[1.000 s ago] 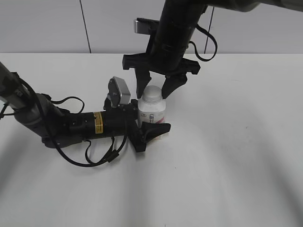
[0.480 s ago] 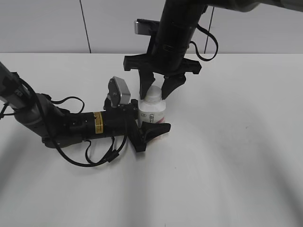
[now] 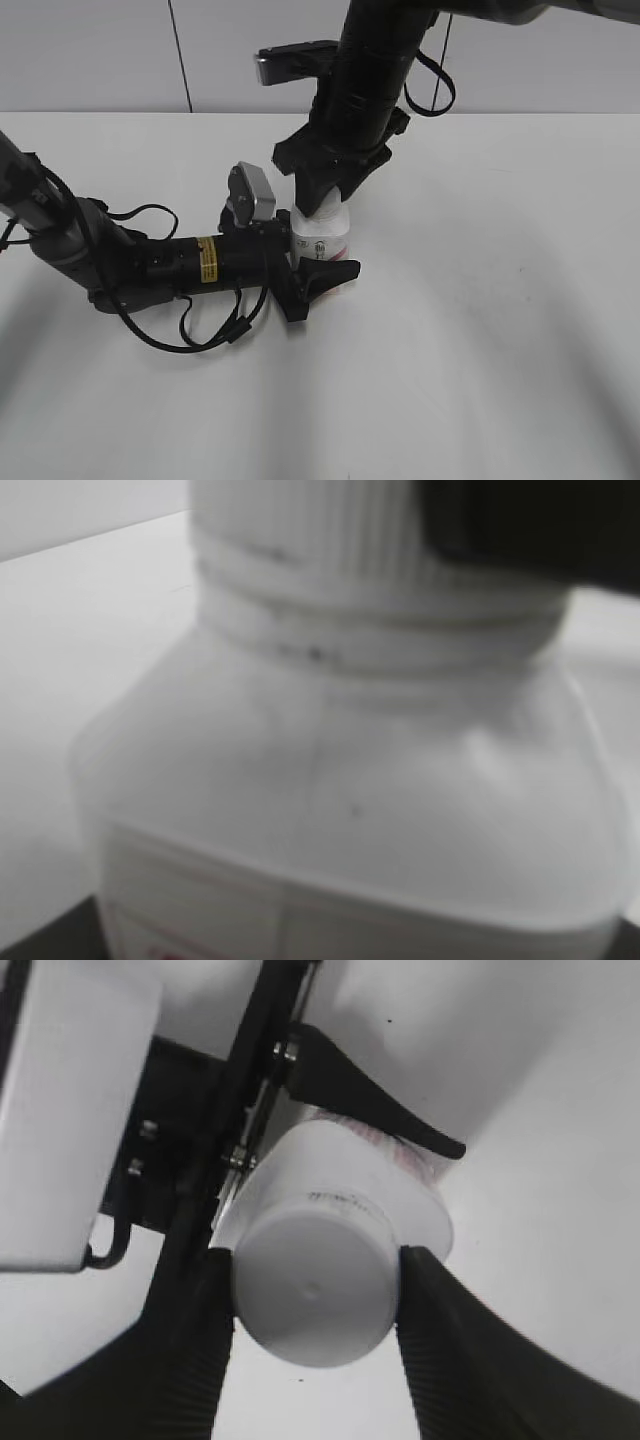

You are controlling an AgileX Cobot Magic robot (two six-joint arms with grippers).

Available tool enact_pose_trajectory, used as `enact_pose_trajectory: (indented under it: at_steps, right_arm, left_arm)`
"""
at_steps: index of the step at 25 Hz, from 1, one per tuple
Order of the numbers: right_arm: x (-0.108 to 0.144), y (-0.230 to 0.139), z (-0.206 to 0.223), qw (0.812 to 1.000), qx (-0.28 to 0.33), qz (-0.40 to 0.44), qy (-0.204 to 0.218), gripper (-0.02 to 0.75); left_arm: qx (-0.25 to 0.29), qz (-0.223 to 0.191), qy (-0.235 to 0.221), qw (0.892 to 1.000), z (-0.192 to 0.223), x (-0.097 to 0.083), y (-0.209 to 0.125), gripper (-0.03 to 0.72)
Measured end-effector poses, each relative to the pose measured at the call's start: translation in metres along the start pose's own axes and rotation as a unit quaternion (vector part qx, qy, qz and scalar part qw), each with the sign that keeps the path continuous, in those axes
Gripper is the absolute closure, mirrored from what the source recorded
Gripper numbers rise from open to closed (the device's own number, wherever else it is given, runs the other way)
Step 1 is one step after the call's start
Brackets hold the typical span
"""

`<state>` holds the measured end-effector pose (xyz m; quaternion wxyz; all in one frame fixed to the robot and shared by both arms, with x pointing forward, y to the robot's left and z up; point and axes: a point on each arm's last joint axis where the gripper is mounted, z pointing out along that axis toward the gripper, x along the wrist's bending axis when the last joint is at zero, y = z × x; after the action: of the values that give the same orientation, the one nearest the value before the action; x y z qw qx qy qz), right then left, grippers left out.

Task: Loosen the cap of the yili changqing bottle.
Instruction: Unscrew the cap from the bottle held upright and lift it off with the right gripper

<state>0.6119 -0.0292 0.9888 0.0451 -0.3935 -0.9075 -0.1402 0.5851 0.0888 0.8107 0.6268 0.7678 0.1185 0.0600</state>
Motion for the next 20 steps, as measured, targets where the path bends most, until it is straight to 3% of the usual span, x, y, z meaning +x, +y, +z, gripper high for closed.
enact_pose_trajectory:
  at_steps: [5, 11, 20]
  right_arm:
    - [-0.0001, 0.0003, -0.0003, 0.991, -0.001, -0.134, -0.001, 0.342]
    - [-0.0003, 0.0006, -0.0005, 0.960, -0.002, -0.281, -0.003, 0.342]
    - [-0.0004, 0.0008, -0.0009, 0.923, -0.003, -0.385, -0.002, 0.342]
  left_arm:
    - [0.000, 0.001, 0.000, 1.000, 0.0000, 0.0000, 0.0000, 0.240]
    - [0.000, 0.001, 0.000, 1.000, 0.0000, 0.0000, 0.0000, 0.240]
    - [0.000, 0.001, 0.000, 1.000, 0.0000, 0.0000, 0.0000, 0.241]
